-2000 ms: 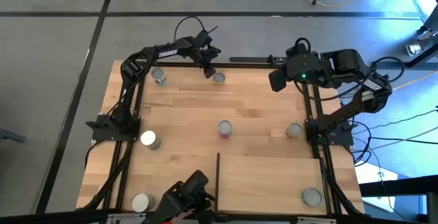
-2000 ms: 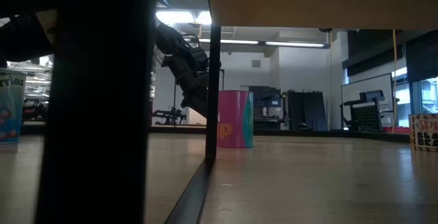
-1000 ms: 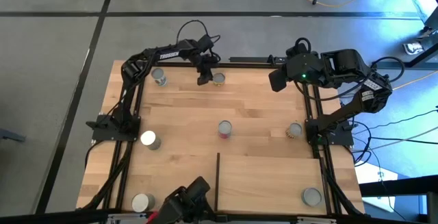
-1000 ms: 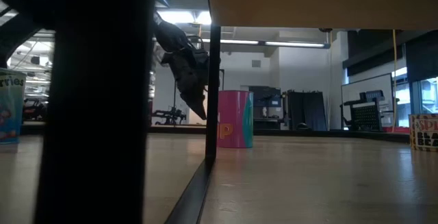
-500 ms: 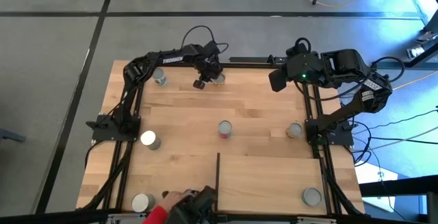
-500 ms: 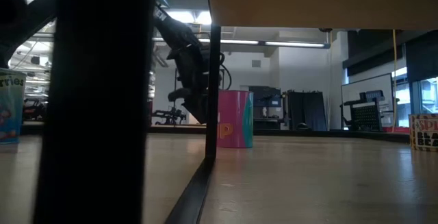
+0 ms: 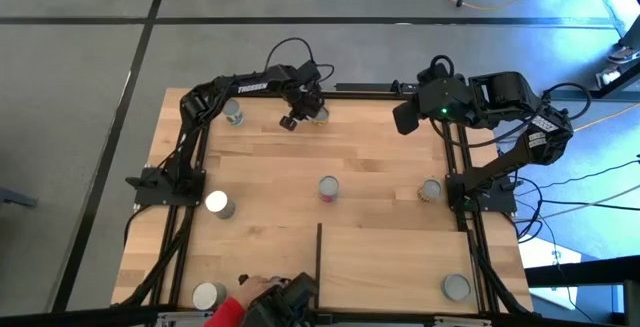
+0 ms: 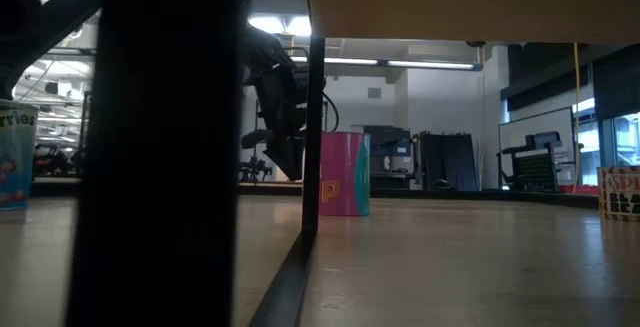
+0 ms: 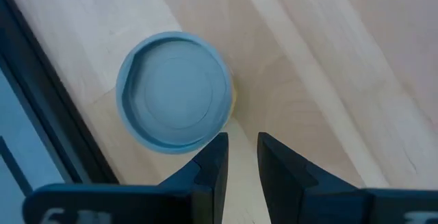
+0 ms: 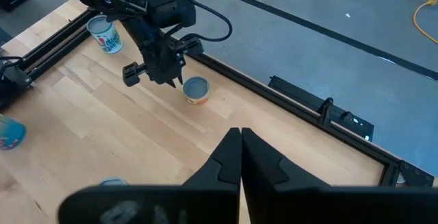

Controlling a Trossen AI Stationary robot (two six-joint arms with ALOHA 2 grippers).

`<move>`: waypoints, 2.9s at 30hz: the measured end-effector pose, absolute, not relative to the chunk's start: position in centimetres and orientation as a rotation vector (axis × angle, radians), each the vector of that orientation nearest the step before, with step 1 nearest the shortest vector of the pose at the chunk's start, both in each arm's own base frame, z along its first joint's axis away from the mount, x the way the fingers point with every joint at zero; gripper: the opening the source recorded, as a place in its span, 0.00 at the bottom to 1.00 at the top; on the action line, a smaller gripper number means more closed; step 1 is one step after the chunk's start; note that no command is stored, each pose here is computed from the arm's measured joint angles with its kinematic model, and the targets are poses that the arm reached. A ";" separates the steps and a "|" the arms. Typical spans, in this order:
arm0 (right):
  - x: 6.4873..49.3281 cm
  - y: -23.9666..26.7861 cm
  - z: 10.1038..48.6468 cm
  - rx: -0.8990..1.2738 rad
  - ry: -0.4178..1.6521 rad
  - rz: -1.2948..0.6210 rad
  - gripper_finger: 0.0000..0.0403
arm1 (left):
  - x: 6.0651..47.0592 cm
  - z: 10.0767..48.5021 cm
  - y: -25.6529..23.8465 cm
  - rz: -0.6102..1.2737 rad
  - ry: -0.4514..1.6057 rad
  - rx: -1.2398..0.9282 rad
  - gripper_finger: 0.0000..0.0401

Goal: Pick and place cans onto a shelf
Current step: Put the canned mushroom on the shelf

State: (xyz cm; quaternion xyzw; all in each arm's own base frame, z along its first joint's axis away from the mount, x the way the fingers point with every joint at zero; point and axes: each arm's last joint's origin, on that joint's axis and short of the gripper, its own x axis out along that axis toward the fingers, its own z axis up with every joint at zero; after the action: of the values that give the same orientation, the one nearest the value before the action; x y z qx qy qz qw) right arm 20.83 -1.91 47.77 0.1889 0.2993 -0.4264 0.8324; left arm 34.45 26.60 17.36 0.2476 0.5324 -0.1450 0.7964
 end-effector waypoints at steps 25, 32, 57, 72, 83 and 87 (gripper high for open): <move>20.8 -1.9 47.8 0.403 0.632 -0.905 0.01 | 32.3 22.8 29.6 0.027 0.960 0.039 0.15; 21.1 -1.9 48.0 0.415 0.602 -0.899 0.01 | 32.0 21.5 31.7 0.291 0.882 -0.389 0.15; 21.1 -1.9 48.0 0.385 0.607 -0.893 0.01 | 32.1 18.5 31.8 0.288 0.935 -0.631 0.14; 21.1 -2.0 48.0 0.379 0.598 -0.907 0.01 | 32.7 17.8 31.3 0.216 0.970 -0.496 0.14; 21.1 -2.0 48.1 0.384 0.590 -0.906 0.01 | 32.9 17.8 31.6 0.269 0.966 -0.448 0.14; 21.1 -2.0 48.1 0.385 0.590 -0.907 0.01 | 33.2 17.8 31.2 0.256 0.972 -0.448 0.14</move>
State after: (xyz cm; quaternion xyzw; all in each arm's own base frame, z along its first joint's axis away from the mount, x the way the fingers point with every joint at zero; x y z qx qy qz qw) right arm 21.14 -1.97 48.06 0.1819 0.2789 -0.4289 0.8398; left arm 33.17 31.25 17.80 -0.2129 0.4619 0.1214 0.8524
